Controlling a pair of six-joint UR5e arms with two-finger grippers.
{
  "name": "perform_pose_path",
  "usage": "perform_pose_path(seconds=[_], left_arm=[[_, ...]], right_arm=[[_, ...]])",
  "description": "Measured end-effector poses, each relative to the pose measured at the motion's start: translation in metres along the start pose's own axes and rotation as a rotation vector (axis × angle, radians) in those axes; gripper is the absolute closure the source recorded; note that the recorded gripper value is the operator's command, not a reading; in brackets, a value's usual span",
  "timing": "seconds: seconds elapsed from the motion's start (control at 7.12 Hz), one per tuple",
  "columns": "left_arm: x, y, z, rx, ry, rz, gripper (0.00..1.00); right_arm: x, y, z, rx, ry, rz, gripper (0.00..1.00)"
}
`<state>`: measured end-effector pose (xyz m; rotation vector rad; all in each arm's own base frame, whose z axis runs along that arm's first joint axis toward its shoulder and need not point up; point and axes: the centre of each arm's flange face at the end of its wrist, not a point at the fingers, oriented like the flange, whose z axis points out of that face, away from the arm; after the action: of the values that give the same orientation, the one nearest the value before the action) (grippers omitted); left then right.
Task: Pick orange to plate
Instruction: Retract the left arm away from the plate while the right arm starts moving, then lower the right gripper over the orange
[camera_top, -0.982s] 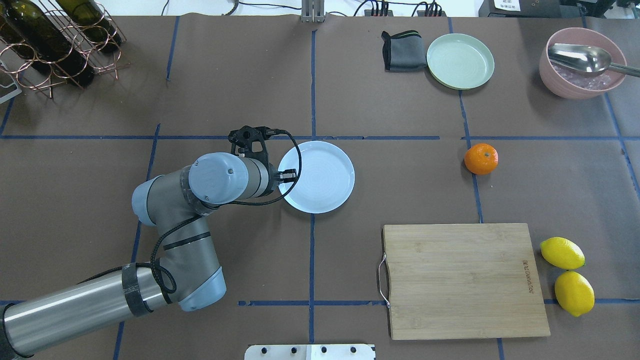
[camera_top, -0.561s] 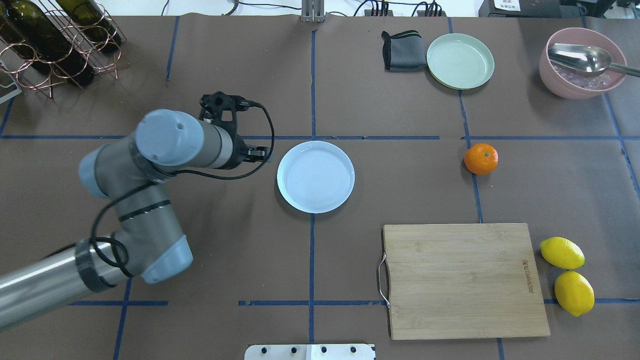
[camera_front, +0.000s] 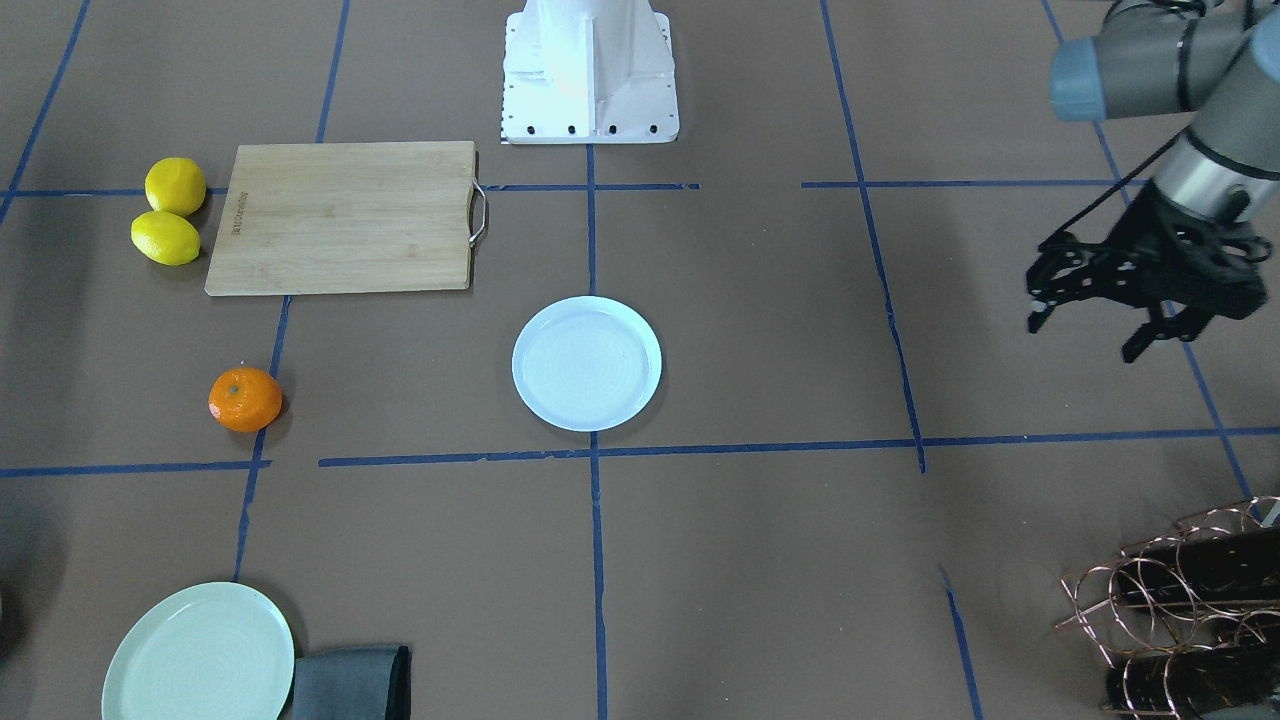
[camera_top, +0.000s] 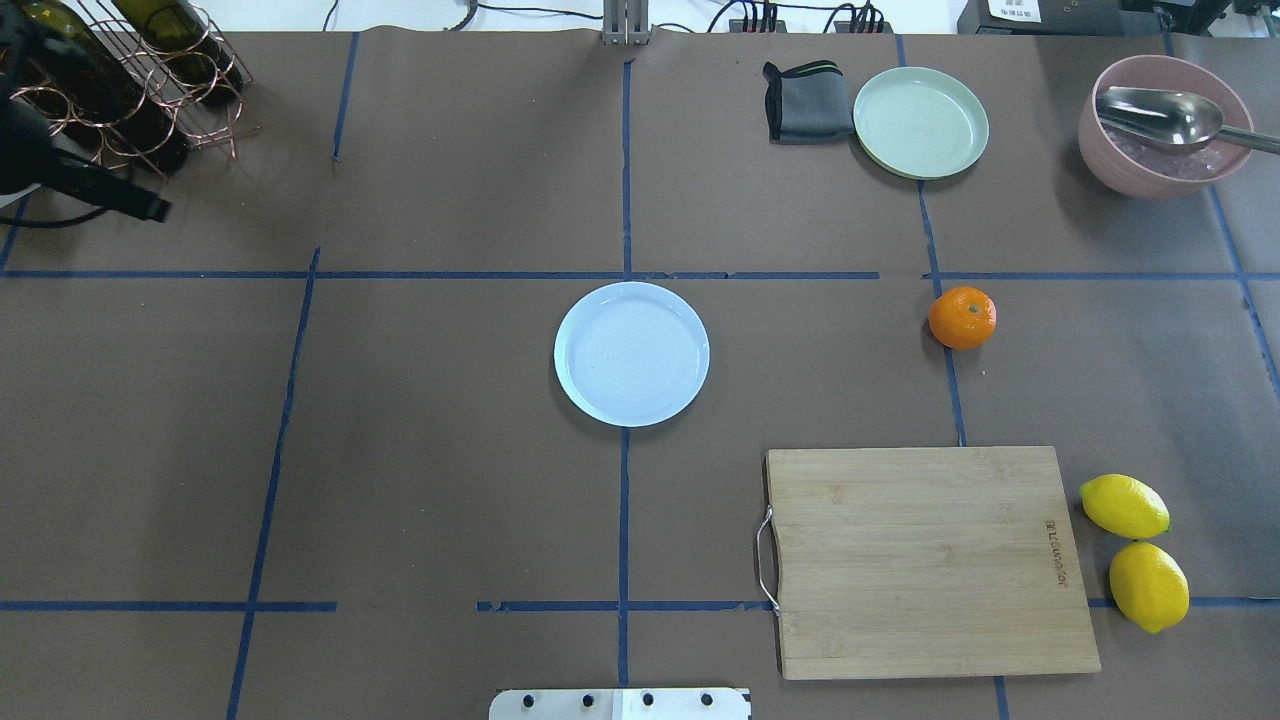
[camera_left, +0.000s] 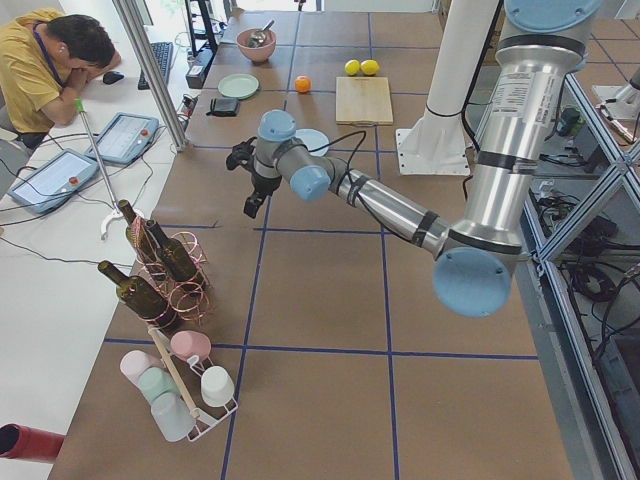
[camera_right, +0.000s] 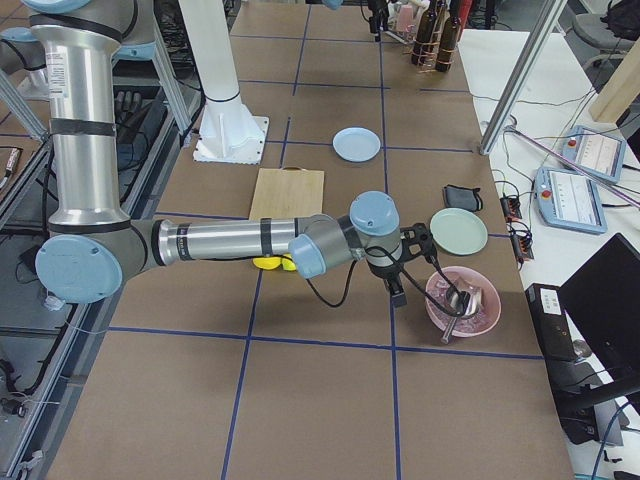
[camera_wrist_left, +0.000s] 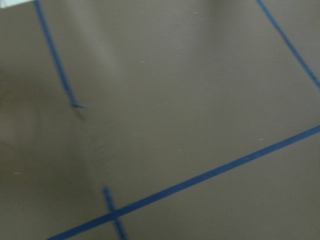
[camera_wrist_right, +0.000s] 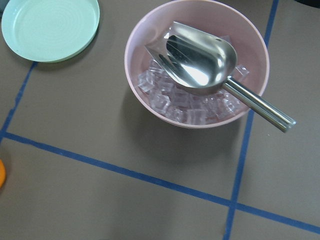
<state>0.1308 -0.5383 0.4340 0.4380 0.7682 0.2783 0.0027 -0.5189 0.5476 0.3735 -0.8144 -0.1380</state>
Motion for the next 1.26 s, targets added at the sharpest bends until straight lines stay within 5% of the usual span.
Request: perform_pose_path(seconds=[0.28,0.56,0.84,1.26], left_arm=[[-0.150,0.054,-0.038,-0.125,-0.093,-0.008,0.00],[-0.227,0.124,-0.047,-0.250,-0.089,-0.089,0.00],[-0.253,0.178,-0.051,-0.293,-0.084,-0.179,0.00],[-0.255,0.181,-0.053,-0.290,-0.086,-0.190,0.00]], right_arm=[[-0.051,-0.014,0.012,-0.012,-0.032,0.015,0.00],[-0.103,-0.031,0.039,-0.038,-0.037,0.017,0.00],[-0.159,-0.026,0.087,-0.072,0.008,0.034,0.00],[-0.243,-0.009,0.149,-0.046,0.049,0.051,0.00]])
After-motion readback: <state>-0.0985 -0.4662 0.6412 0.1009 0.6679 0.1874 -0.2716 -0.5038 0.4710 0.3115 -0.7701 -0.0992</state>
